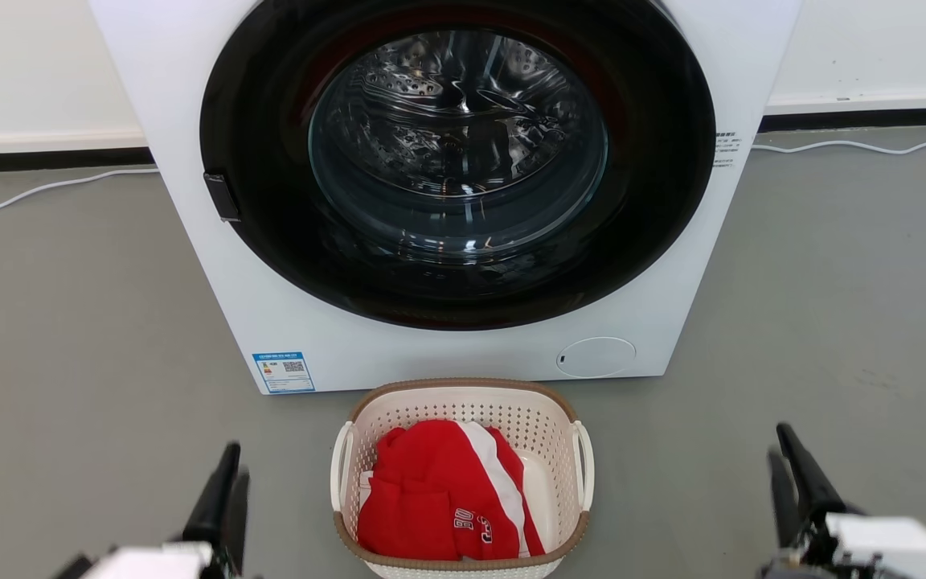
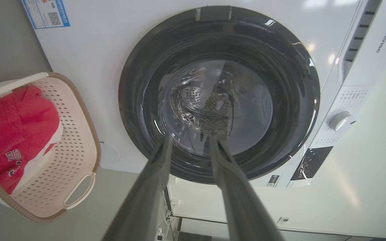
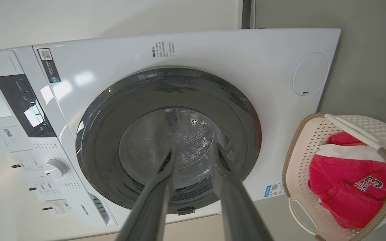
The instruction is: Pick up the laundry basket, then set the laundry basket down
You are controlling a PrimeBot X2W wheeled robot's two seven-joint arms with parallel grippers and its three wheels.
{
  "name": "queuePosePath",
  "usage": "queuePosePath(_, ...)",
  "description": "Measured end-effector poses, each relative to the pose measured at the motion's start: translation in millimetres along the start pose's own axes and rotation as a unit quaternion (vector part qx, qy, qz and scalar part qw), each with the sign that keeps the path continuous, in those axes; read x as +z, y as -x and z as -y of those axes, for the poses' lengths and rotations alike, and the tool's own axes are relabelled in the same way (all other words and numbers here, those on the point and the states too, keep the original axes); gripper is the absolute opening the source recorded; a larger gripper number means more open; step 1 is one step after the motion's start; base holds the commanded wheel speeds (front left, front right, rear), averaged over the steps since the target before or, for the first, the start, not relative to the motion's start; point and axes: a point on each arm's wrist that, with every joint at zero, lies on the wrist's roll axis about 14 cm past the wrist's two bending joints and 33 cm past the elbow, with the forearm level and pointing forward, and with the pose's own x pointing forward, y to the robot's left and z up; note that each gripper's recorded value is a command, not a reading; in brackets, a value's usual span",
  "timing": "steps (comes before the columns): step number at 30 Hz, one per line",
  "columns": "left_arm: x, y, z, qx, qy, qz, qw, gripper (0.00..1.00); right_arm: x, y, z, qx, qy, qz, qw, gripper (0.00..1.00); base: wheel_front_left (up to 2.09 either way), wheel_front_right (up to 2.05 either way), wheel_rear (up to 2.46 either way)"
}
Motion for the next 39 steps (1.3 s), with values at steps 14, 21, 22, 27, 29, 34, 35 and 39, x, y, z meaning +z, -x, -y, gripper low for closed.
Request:
queuePosePath(14, -1, 8, -18, 0.025, -0.001, 0.009, 1.000, 1.00, -8, 6, 14, -0.019, 0.005, -0.002, 1.000, 1.00, 0.00, 0.00, 0.00)
queuePosePath(21, -1, 8, -16, 0.022, -0.003, 0.013, 1.000, 1.00, -9, 5, 11, -0.015, 0.007, 0.001, 1.000, 1.00, 0.00, 0.00, 0.00)
queuePosePath(22, -1, 8, -15, 0.022, -0.003, 0.015, 1.000, 1.00, -10, 5, 11, -0.015, 0.009, 0.000, 1.000, 1.00, 0.00, 0.00, 0.00)
queuePosePath(27, -2, 7, -14, 0.020, -0.016, 0.016, 1.000, 1.00, -12, 4, 8, -0.010, 0.023, 0.000, 1.000, 1.00, 0.00, 0.00, 0.00)
queuePosePath(29, -1, 8, -14, 0.021, -0.034, 0.018, 0.999, 1.00, -12, 4, 5, -0.007, 0.037, 0.001, 0.999, 1.00, 0.00, 0.00, 0.00)
queuePosePath(34, 2, 8, -14, 0.023, -0.082, 0.022, 0.996, 1.00, -12, 4, 4, -0.005, 0.081, 0.000, 0.997, 1.00, 0.00, 0.00, 0.00)
queuePosePath(35, 2, 8, -15, 0.024, -0.095, 0.021, 0.995, 1.00, -12, 4, 4, -0.005, 0.091, 0.001, 0.996, 1.00, 0.00, 0.00, 0.00)
queuePosePath(39, 5, 8, -15, 0.028, -0.134, 0.024, 0.990, 1.00, -12, 4, 3, -0.004, 0.133, 0.002, 0.991, 1.00, 0.00, 0.00, 0.00)
